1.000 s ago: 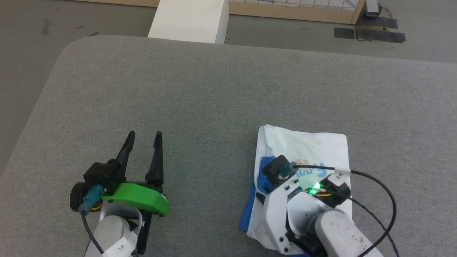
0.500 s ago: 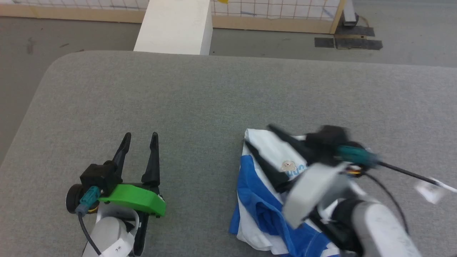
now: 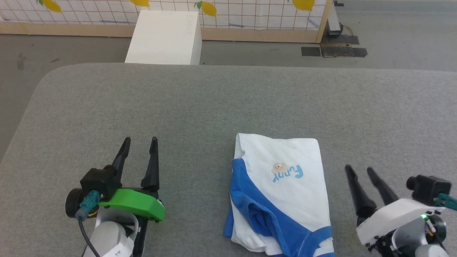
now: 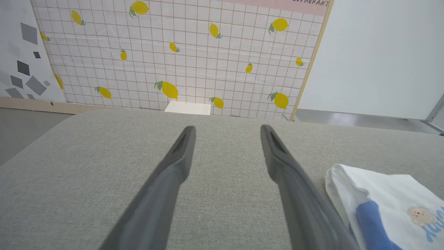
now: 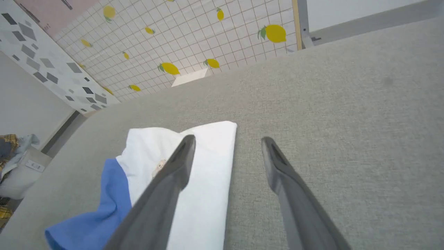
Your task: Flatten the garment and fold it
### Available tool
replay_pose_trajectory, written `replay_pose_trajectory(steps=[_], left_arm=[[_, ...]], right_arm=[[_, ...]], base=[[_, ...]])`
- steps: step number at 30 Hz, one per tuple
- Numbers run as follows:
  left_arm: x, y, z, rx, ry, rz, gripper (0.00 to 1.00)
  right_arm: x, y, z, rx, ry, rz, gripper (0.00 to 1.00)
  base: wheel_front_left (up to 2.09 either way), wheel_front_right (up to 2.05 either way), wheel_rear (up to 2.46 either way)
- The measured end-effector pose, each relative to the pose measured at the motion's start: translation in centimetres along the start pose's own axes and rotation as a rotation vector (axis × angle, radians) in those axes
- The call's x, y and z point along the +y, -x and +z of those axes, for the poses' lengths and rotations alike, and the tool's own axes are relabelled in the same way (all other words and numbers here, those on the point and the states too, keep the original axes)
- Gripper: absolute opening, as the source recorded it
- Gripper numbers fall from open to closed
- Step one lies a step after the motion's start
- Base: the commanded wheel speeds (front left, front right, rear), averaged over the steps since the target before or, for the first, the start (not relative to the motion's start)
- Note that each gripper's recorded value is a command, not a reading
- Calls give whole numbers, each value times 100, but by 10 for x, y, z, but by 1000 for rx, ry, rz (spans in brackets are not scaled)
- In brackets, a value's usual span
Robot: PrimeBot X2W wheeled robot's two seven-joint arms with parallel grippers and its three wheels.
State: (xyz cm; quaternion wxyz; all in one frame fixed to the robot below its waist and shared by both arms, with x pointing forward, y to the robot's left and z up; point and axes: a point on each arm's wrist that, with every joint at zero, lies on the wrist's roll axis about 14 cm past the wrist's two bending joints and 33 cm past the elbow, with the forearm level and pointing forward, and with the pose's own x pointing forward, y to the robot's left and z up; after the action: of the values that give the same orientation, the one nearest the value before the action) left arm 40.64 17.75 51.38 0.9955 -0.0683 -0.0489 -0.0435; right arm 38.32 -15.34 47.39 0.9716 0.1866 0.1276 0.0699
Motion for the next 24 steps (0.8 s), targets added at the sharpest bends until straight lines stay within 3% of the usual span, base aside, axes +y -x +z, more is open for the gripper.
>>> replay_pose_trajectory(steps=[8,18,19,20,21,22,24], left_arm=[[2,3,1,0,-3,5,100],[7,6,-3,13,-5,19,100],[7,6,-4,14,-5,20,100],[8,6,-4,15,-6,22,100],[8,6,-4,15,-5,23,100],[8,6,-4,16,-5,23,100],[9,6,-5,16,-5,25,100]], right_arm=[[-4,-1,-68,273,-72,-15,100],[11,-15,-103,493,-51,31,100],[12,-15,-105,510,-48,35,85],[13,-15,-107,532,-42,40,43],[15,-15,-108,547,-32,44,32],[16,-15,-108,558,-26,49,0],[17,-15,-107,570,3,53,0]], base=[[0,0,0],[0,0,0],[0,0,0],[0,0,0],[0,0,0],[0,0,0],[0,0,0]])
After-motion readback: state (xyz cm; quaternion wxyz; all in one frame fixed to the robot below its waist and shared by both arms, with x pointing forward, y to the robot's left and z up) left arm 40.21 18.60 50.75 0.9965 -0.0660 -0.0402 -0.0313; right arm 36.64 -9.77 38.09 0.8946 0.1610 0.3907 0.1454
